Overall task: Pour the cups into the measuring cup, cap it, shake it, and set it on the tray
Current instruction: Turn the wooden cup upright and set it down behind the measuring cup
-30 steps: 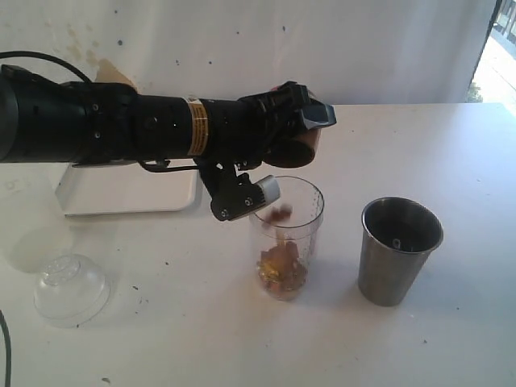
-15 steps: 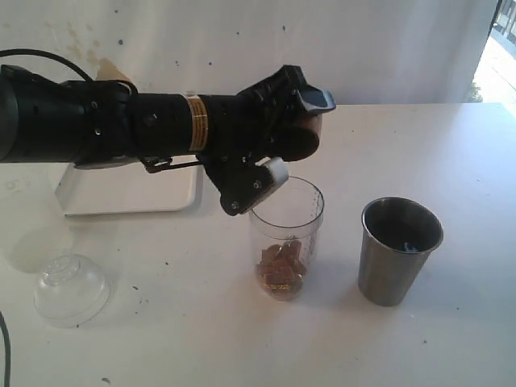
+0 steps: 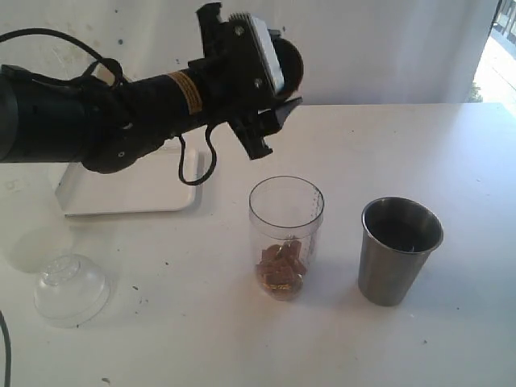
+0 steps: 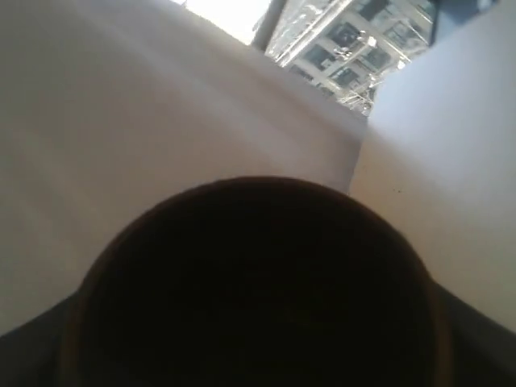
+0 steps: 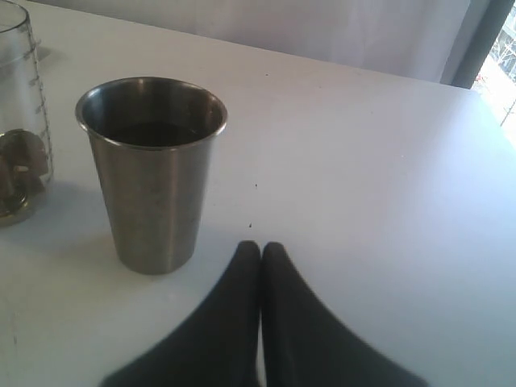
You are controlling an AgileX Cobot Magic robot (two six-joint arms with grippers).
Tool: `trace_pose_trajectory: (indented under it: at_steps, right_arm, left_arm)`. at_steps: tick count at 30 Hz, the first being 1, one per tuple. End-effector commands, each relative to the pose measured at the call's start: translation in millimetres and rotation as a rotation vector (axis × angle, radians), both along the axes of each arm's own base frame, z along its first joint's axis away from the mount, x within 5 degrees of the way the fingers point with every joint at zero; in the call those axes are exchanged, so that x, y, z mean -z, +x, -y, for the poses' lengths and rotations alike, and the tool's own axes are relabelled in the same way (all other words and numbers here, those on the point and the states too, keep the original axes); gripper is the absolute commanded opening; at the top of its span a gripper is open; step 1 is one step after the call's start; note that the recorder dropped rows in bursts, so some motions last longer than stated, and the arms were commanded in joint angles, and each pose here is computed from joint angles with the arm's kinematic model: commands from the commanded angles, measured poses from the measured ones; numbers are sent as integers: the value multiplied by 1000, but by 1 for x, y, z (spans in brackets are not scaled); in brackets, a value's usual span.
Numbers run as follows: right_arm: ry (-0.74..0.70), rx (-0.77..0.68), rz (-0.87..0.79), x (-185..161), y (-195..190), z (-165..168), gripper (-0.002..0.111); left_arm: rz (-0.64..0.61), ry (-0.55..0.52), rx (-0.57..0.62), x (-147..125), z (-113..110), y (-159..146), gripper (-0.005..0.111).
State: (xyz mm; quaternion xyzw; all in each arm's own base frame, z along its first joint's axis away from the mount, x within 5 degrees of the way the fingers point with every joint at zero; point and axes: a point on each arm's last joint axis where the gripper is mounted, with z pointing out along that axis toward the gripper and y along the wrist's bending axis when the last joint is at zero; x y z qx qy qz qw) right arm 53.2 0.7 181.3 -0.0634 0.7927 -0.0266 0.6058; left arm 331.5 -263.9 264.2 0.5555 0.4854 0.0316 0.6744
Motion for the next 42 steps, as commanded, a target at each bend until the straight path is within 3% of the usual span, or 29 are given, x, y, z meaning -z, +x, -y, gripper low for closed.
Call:
trace_pose_trajectory:
  at_steps: [1, 7, 13, 19, 35, 42]
  right_arm:
    - [-4, 3, 7, -1, 0, 0, 0]
    - [-4, 3, 7, -1, 0, 0, 0]
    - [-4, 3, 7, -1, 0, 0, 0]
    - [-4, 3, 7, -1, 0, 0, 0]
    - [-4, 3, 7, -1, 0, 0, 0]
    - [-4, 3, 7, -1, 0, 0, 0]
  left_arm:
    - [-292, -393, -215, -8, -16, 12, 0]
    - [-602, -615, -390, 20, -47, 47, 0]
    - [-718, -591, -410, 49, -53, 76, 0]
    - [-710, -548, -290, 78, -40, 80, 0]
    - [-784, -521, -282, 141, -34, 84, 0]
    - [-777, -432, -240, 154, -31, 81, 0]
